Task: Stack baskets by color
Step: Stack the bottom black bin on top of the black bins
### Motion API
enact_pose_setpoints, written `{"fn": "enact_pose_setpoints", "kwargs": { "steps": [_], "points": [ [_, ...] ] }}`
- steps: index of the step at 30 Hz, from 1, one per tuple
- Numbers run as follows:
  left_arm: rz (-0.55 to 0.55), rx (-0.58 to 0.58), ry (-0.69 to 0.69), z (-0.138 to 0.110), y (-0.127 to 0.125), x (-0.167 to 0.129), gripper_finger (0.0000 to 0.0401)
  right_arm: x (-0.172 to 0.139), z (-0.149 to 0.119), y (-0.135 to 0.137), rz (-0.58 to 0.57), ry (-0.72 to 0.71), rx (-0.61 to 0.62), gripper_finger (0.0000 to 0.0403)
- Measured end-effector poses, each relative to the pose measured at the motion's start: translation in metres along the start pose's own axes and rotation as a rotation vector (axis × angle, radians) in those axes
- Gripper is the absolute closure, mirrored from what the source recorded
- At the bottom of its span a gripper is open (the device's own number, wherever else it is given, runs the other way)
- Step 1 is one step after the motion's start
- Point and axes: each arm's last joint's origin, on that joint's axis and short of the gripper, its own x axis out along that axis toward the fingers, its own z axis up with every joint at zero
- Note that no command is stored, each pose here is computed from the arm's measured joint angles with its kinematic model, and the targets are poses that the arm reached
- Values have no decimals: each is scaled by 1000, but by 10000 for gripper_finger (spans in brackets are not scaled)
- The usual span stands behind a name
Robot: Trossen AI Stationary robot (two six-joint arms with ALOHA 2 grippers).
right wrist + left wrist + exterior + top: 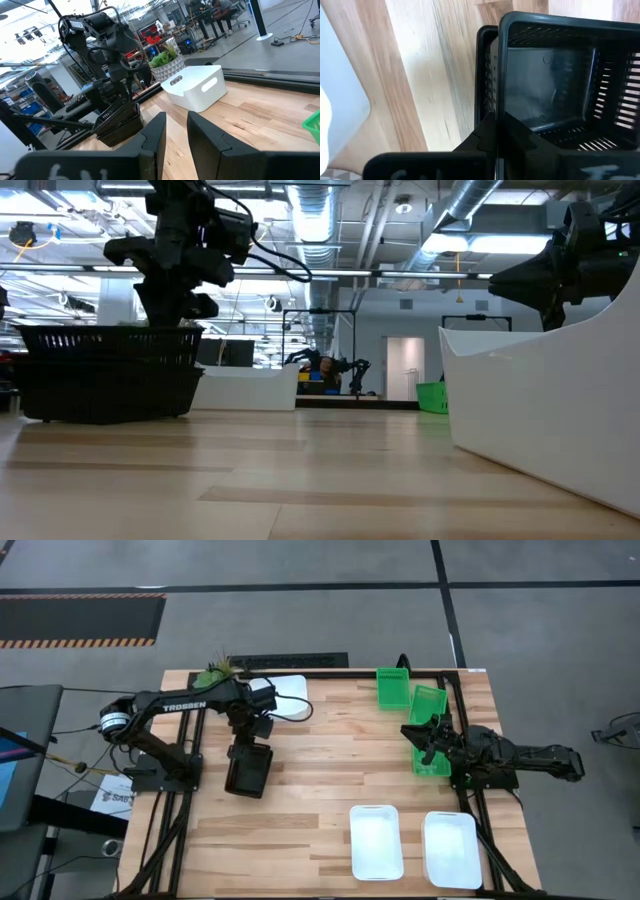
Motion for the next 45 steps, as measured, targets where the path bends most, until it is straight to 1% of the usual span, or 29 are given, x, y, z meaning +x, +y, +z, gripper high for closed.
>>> {"fn": "enact_pose_setpoints", "kwargs": {
  "steps": [5, 9, 14, 22, 24, 31, 35, 38, 41, 45],
  "points": [
    [-3, 39, 3, 0, 0, 0, 401, 0, 0, 0, 0, 0, 0, 298],
    [-10, 46, 9, -1, -1, 0, 394, 0, 0, 0, 0, 0, 0, 298],
    [-32, 50, -7, 0, -1, 0, 366, 0, 0, 0, 0, 0, 0, 298],
    [-22, 65, -16, 2, -3, 1, 311, 0, 0, 0, 0, 0, 0, 298],
    [-3, 66, -18, 3, -2, 0, 300, 0, 0, 0, 0, 0, 0, 298],
    [9, 36, -7, 4, -2, -5, 276, 0, 0, 0, 0, 0, 0, 298],
    [25, 40, -60, 12, -2, -23, 281, 0, 0, 0, 0, 0, 0, 298],
    [42, 56, -121, 18, -1, -31, 299, 0, 0, 0, 0, 0, 0, 298],
    [24, 67, -112, 16, -1, -26, 327, 0, 0, 0, 0, 0, 0, 298],
    [-57, 59, -105, 11, -4, -13, 380, 0, 0, 0, 0, 0, 0, 298]
  ]
}}
